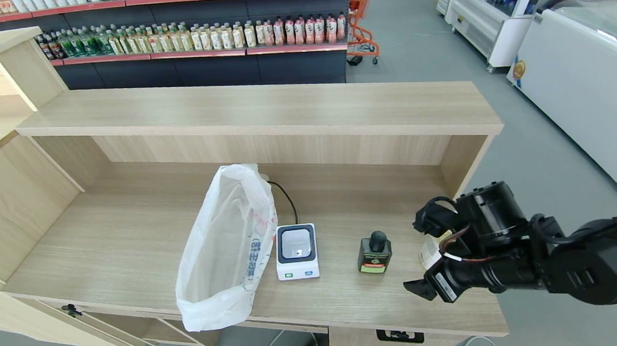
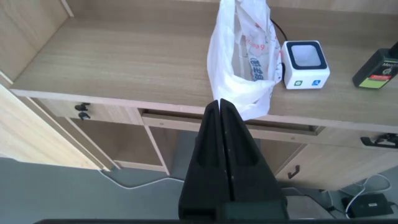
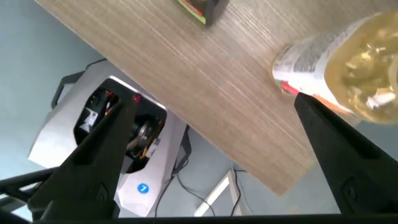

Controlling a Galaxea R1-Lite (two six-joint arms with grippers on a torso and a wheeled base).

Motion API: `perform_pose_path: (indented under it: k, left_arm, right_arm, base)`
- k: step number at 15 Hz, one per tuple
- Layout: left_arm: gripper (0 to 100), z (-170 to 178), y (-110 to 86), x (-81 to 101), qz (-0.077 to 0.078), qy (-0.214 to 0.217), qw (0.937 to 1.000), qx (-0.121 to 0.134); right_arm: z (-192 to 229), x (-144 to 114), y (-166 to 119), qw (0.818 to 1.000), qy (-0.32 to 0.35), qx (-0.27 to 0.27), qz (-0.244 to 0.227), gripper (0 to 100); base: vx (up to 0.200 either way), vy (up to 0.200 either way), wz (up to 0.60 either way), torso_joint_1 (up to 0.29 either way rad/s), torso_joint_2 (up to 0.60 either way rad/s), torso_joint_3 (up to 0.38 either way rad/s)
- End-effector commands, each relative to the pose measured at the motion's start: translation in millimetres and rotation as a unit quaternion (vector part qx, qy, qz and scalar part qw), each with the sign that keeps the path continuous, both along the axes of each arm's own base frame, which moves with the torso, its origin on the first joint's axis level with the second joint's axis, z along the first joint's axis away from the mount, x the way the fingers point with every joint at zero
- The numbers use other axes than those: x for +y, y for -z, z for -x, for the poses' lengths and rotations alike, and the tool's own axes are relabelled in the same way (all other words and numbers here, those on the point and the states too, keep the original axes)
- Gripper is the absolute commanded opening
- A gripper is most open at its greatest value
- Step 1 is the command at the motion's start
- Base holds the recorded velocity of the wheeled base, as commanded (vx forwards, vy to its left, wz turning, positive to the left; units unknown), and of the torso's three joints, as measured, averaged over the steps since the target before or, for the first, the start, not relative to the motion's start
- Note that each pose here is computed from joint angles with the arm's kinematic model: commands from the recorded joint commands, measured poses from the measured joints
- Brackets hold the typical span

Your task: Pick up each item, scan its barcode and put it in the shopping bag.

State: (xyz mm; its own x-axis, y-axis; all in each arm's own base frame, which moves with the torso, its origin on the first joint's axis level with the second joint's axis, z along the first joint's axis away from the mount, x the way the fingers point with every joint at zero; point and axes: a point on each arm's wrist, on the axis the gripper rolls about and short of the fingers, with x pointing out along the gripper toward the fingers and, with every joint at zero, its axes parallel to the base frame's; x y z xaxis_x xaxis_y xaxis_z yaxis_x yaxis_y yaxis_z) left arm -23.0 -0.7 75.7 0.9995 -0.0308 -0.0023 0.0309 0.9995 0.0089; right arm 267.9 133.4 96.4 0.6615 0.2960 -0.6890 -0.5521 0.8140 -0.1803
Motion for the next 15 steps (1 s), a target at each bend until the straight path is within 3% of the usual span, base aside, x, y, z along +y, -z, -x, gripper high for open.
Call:
perform_pose_path:
  k: [1, 5, 15]
  left_arm:
    - [0, 0.0, -0.2, 0.0, 0.000, 0.000, 1.0000, 0.000]
    - [0, -0.1, 0.1, 0.0, 0.000, 0.000, 1.0000, 0.000]
    - [0, -0.1, 0.2, 0.0, 0.000, 0.000, 1.0000, 0.001]
  right_arm:
    - [-23.9, 13.1, 31.2, 1.000, -0.016, 0.001, 0.005, 100]
    - [-36.8, 22.4, 45.6, 0.997, -0.076, -0.031, -0.010, 100]
    - [-80.8, 45.3, 56.2, 0.991, -0.107, -0.073, -0.029, 100]
  base:
    - [0.000, 0.000, 0.00, 0.000, 0.00, 0.000]
    - [0.000, 0.000, 0.00, 0.000, 0.00, 0.000]
    - [0.000, 0.000, 0.00, 0.000, 0.00, 0.000]
